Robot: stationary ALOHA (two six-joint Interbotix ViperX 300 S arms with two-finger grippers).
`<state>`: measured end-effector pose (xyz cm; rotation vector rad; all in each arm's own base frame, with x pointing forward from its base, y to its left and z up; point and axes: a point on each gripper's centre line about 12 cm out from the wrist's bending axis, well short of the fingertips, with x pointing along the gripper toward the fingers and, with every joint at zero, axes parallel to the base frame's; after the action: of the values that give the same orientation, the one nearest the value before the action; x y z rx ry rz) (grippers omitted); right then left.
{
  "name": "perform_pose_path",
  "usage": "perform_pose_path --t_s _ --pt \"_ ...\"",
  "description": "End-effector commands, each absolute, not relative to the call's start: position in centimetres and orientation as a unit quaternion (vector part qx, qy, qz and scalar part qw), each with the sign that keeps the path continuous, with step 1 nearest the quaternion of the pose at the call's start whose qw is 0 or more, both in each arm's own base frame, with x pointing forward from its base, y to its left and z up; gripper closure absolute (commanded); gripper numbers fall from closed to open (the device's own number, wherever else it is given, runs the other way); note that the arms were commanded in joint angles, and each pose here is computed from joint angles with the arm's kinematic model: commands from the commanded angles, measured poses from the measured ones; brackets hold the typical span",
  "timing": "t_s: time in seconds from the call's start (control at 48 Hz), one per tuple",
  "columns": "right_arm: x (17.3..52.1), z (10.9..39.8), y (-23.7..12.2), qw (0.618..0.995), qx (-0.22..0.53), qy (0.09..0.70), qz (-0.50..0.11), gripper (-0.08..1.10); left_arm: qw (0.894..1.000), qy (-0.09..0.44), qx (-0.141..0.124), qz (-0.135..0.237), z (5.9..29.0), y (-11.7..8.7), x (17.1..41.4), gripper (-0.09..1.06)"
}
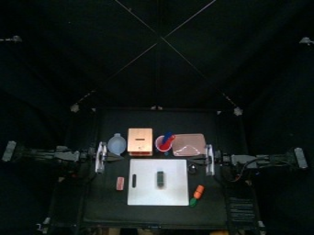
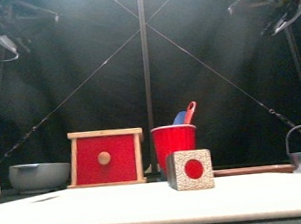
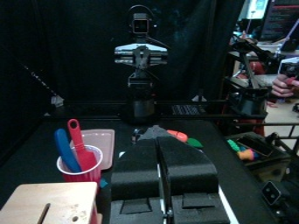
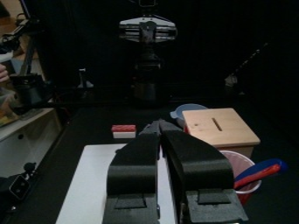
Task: Cut the sushi into 4 pieces with the knife
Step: Pick up the knife at its handle with right hand
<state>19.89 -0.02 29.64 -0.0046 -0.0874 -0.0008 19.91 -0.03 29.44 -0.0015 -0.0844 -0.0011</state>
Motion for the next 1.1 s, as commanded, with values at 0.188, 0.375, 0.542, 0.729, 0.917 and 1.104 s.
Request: perform_pose_path --t_s 0.188,0.375,0.542,0.729,0.917,1.104 --pt "21.3 30.2 -3.4 0.993 0.067 -0.037 -0.085 0.97 0.998 -0.061 0.003 0.01 28.7 0.4 21.0 0.99" --pt "22.8 32.4 -7.5 0.98 0.107 0.0 -0.167 0.97 0.998 -0.052 0.001 0.031 28.2 1.4 21.9 0.98" --pt "24.3 35.0 -11.2 0.964 0.147 0.045 -0.218 0.93 0.998 -0.035 0.0 0.06 27.5 2.7 22.6 0.98" --pt "25.0 36.5 -15.5 0.936 0.213 0.09 -0.266 0.67 0.995 -0.028 0.0 0.092 27.3 4.2 22.6 0.98" --pt "25.5 36.3 -18.5 0.911 0.263 0.143 -0.284 0.27 0.992 -0.028 -0.007 0.12 27.2 5.4 22.4 0.98" --pt "27.8 35.9 -20.1 0.899 0.285 0.201 -0.266 0.04 0.99 -0.026 -0.011 0.138 27.1 6.1 22.1 0.98"
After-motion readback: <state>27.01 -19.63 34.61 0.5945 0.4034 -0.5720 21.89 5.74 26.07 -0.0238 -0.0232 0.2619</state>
